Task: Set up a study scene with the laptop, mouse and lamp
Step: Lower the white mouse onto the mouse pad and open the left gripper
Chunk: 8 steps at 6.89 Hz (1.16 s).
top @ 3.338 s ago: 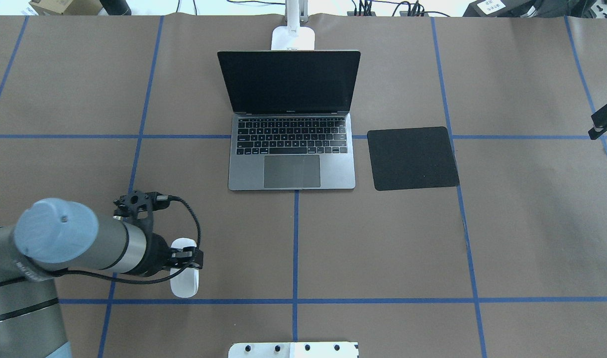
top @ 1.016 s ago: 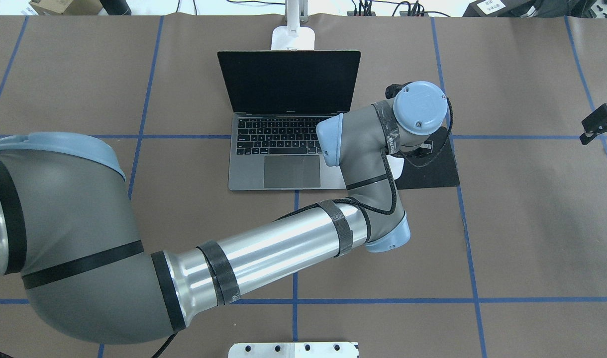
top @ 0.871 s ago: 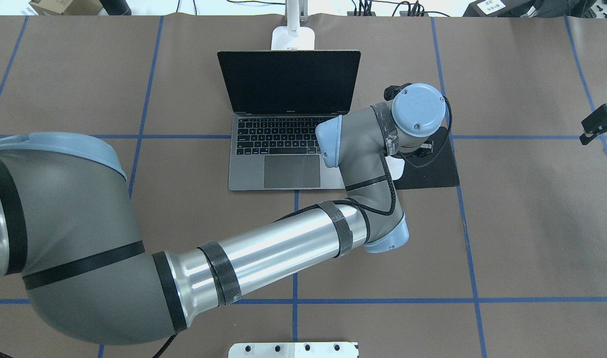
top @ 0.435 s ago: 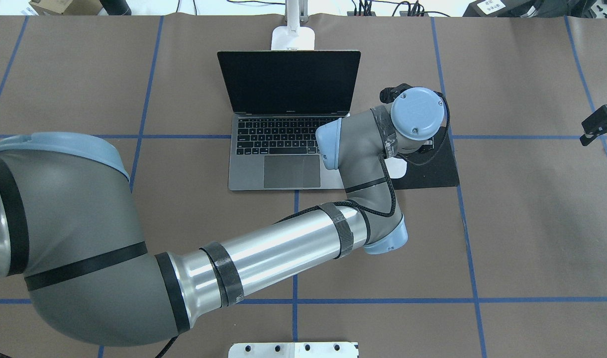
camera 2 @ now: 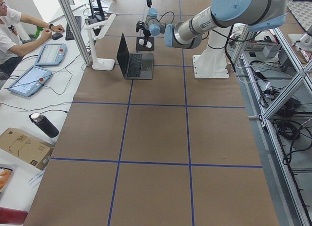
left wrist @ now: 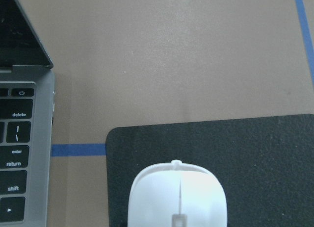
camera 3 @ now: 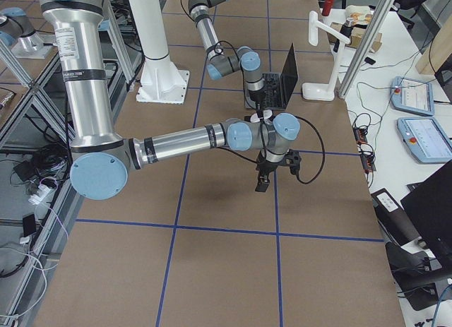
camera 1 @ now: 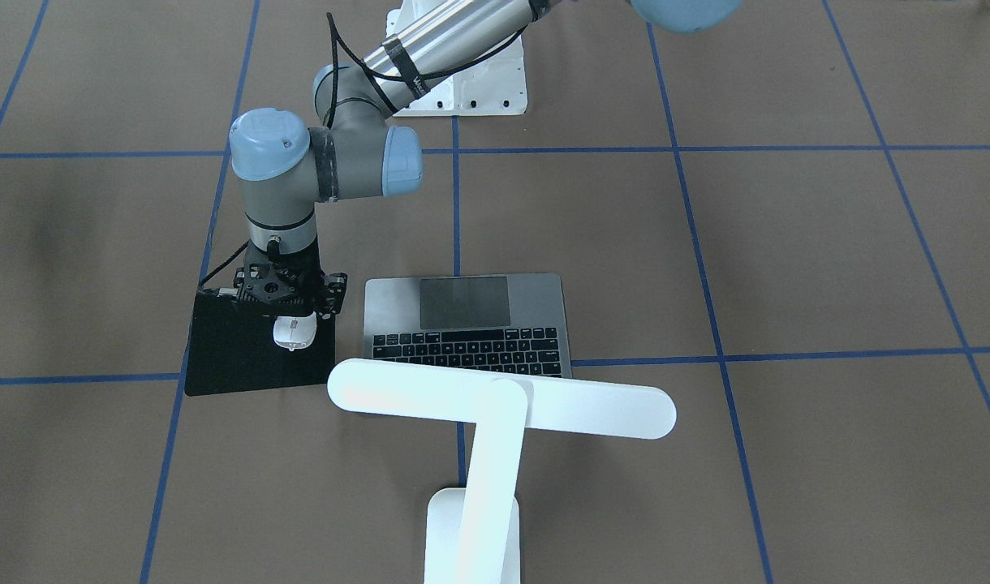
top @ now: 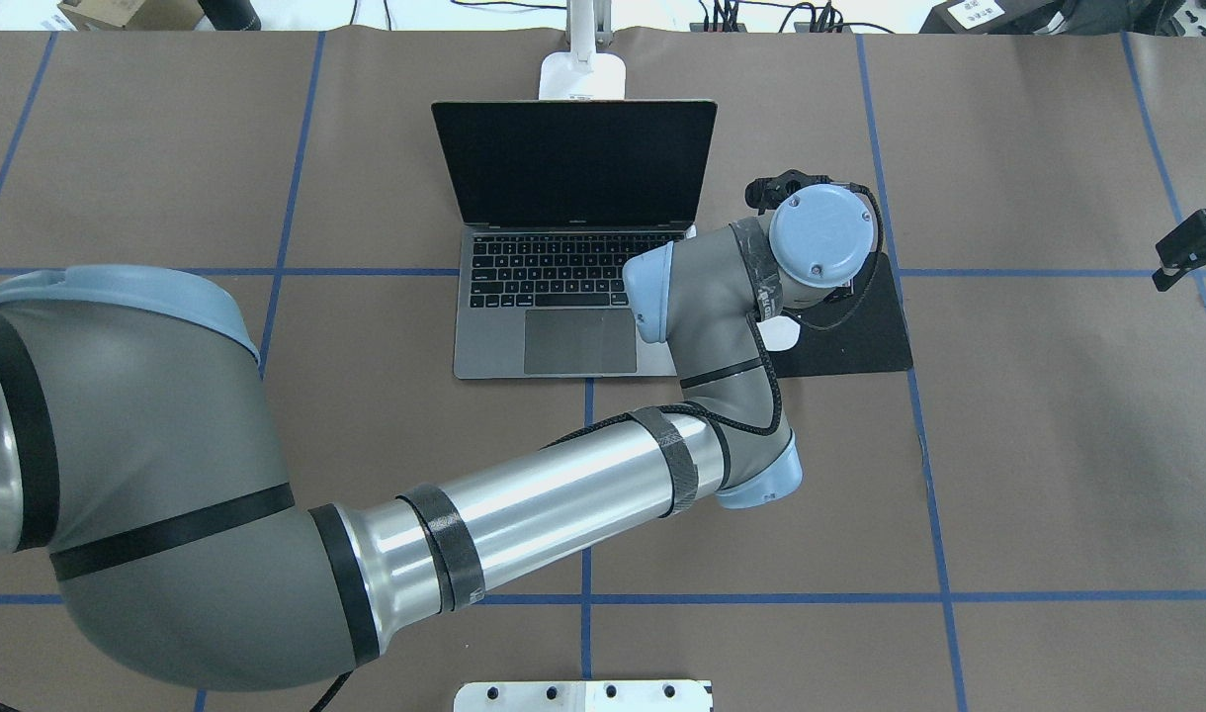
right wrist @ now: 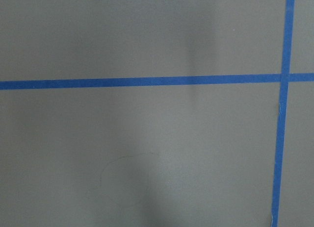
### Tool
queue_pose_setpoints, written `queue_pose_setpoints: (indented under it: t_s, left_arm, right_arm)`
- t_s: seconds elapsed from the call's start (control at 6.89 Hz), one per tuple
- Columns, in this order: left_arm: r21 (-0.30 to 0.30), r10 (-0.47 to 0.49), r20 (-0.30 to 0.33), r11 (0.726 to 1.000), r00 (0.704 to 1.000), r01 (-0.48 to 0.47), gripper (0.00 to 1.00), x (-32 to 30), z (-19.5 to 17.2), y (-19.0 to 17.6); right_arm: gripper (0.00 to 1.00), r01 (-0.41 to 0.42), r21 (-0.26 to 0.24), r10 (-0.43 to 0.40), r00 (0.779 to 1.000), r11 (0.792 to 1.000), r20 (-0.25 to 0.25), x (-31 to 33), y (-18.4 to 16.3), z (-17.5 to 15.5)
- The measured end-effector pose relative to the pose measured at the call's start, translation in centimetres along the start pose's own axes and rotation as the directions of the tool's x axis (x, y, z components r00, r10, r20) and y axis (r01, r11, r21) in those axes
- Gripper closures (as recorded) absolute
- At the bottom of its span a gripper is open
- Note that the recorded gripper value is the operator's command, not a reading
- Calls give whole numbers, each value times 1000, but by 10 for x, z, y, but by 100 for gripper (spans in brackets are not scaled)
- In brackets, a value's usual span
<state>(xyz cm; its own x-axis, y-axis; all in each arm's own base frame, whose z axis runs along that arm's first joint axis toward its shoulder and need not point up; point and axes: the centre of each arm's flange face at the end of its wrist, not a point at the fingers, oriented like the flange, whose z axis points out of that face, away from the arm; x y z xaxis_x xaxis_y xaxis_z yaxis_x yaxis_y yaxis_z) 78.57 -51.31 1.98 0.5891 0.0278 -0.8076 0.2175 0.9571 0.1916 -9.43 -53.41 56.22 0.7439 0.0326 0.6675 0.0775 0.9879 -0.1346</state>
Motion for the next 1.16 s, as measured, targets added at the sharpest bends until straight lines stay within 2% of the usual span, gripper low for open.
queue_pose_setpoints:
  t_s: [0.44,0.87,1.02,1.16]
  left_arm:
    - [6,-1,0,1000,1000,1,0,0,1,0]
    - [15,5,-42,1000,999,-5,0,20,-28,-11]
    - [-4,16,-39,1000,999,-16,0,20,-44,-26]
    - [-49,39,-18,998,999,-40,0,8,-64,-46]
  right_arm:
    - [1,11,11,-11,1000,1000,6,7,-5,9]
    - [1,18,19,-18,1000,1000,17,7,-7,11]
    - [1,19,22,-20,1000,1000,18,6,-7,9]
    - [1,21,23,-22,1000,1000,18,5,-8,9]
